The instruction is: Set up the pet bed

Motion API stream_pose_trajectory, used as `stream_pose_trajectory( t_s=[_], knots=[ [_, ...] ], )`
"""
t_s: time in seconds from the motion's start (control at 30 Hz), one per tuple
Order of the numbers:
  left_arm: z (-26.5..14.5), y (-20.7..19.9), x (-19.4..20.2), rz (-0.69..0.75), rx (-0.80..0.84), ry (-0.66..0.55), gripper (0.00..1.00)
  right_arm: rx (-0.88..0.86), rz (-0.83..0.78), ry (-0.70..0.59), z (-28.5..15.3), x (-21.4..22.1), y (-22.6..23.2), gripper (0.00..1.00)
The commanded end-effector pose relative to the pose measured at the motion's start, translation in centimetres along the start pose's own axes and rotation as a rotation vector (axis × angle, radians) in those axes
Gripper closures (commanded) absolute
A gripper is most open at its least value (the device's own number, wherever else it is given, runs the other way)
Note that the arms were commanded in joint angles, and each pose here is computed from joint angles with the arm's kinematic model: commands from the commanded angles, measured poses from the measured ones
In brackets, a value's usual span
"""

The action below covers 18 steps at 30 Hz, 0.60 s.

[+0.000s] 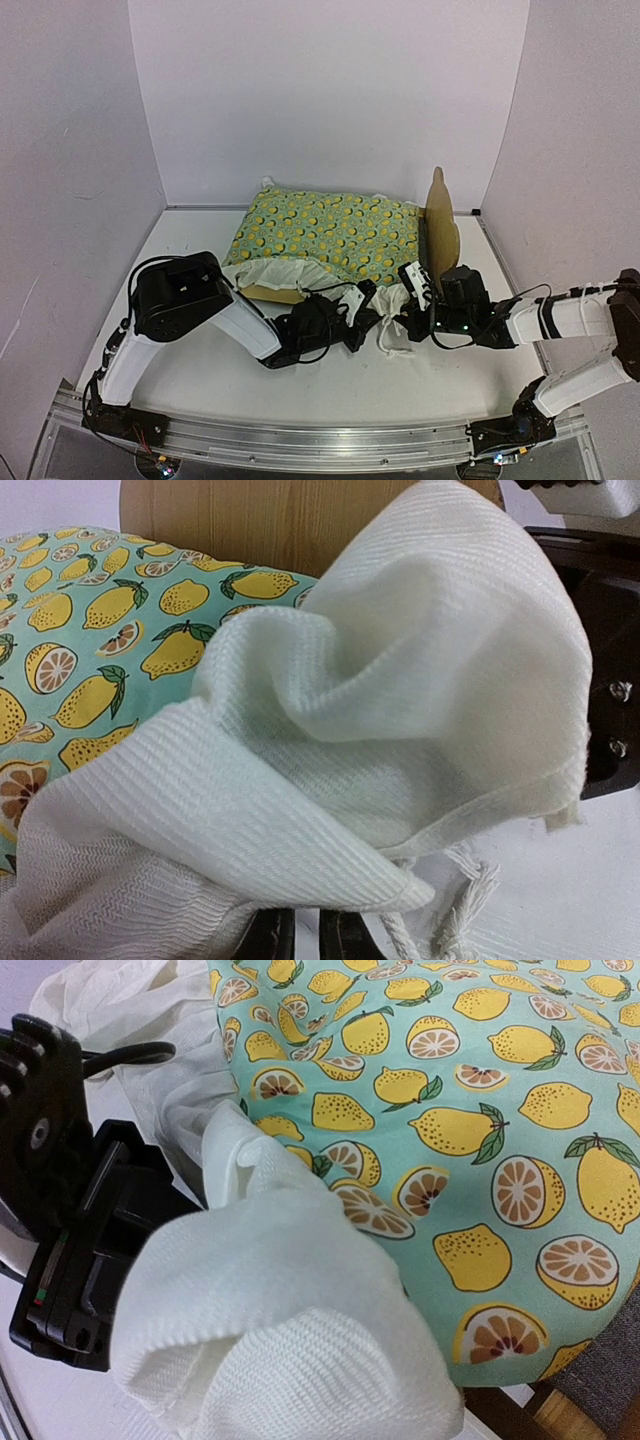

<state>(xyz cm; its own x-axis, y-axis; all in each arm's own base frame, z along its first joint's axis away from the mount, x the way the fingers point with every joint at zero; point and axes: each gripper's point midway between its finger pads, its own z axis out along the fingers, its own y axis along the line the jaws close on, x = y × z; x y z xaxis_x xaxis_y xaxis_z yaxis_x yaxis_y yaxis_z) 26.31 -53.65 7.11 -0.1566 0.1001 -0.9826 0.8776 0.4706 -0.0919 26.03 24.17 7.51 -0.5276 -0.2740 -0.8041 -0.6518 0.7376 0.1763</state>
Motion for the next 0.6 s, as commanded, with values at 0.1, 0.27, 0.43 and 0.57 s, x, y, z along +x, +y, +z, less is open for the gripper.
stream_pose_trajectory(
  t_s=[0.1, 0.27, 0.43, 0.57],
  knots=[
    [-1.0, 0.2, -8.6, 0.003, -0.047, -0.192, 0.9, -0.021, -0.029, -0.076, -0.5, -2.9, 0.5, 1.0],
    [-1.1, -1.2, -9.7, 0.046, -0.02, -0.214, 0.85, -0.026, -0.029, -0.071, -0.4, -2.7, 0.6, 1.0],
    [-0.4, -1.0, -9.1, 0.045, -0.031, -0.206, 0.83, -0.032, -0.027, -0.075, -0.5, -2.9, 0.7, 1.0],
    [0.0, -1.2, -8.5, 0.049, -0.021, -0.196, 0.83, -0.032, -0.027, -0.076, -0.5, -2.9, 0.7, 1.0]
  ],
)
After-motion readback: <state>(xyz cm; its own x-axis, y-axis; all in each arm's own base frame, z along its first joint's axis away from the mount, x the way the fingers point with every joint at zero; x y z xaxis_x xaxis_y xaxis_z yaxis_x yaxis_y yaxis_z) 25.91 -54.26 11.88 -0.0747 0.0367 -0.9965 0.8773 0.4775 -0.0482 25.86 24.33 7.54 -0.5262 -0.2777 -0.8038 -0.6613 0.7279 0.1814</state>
